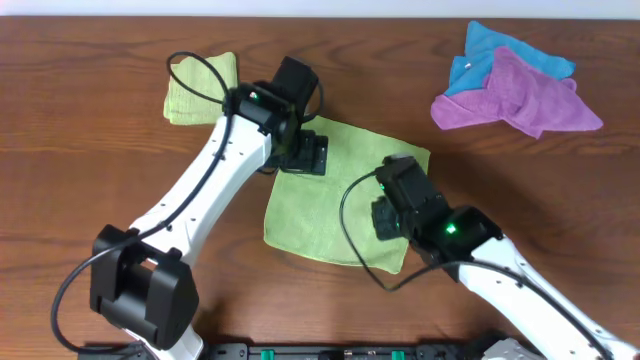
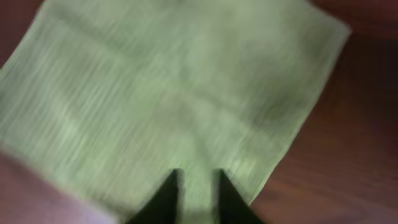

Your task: Fold the cloth

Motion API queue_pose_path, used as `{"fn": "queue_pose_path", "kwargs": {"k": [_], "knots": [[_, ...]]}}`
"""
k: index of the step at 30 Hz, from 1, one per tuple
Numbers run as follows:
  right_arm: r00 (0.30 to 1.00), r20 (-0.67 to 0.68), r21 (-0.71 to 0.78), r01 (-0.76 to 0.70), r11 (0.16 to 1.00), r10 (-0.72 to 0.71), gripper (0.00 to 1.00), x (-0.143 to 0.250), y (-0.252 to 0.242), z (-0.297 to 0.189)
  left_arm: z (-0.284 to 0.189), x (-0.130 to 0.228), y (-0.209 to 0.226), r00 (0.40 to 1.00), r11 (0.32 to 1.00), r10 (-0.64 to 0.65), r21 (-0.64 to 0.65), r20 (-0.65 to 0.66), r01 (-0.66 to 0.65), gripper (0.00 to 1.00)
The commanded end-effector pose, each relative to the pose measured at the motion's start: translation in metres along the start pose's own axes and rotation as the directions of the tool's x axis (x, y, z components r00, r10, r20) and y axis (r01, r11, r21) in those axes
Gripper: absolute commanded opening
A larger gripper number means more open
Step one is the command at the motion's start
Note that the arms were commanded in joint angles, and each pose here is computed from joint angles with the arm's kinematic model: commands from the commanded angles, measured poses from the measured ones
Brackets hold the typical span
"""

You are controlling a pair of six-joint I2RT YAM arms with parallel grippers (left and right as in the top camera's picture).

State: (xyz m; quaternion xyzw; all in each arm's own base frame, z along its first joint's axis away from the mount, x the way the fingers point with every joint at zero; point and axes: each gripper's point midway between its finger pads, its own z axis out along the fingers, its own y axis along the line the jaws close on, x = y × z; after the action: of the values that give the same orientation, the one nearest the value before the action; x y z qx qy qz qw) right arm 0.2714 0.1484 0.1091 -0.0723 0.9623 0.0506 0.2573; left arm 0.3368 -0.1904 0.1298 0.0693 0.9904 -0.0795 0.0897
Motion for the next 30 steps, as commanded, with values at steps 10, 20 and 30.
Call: {"fn": "queue_pose_path", "kwargs": {"k": [10,20,30], "knots": [[0.890,-0.097,-0.003,-0.448,0.894,0.446,0.02,-0.012,-0.085,0.072,0.091,-0.028,-0.030,0.998,0.987,0.066,0.146,0.003,-0.066,0.99],[0.837,-0.165,-0.136,-0.543,0.829,0.521,0.01,-0.029,-0.059,0.110,0.118,-0.039,-0.025,0.999,0.994,0.035,0.102,-0.002,-0.035,0.27],[0.851,-0.174,-0.052,-0.510,0.858,0.495,0.01,-0.010,-0.069,0.148,0.118,-0.051,-0.015,0.998,0.999,0.024,0.038,0.054,-0.026,0.06]]}}
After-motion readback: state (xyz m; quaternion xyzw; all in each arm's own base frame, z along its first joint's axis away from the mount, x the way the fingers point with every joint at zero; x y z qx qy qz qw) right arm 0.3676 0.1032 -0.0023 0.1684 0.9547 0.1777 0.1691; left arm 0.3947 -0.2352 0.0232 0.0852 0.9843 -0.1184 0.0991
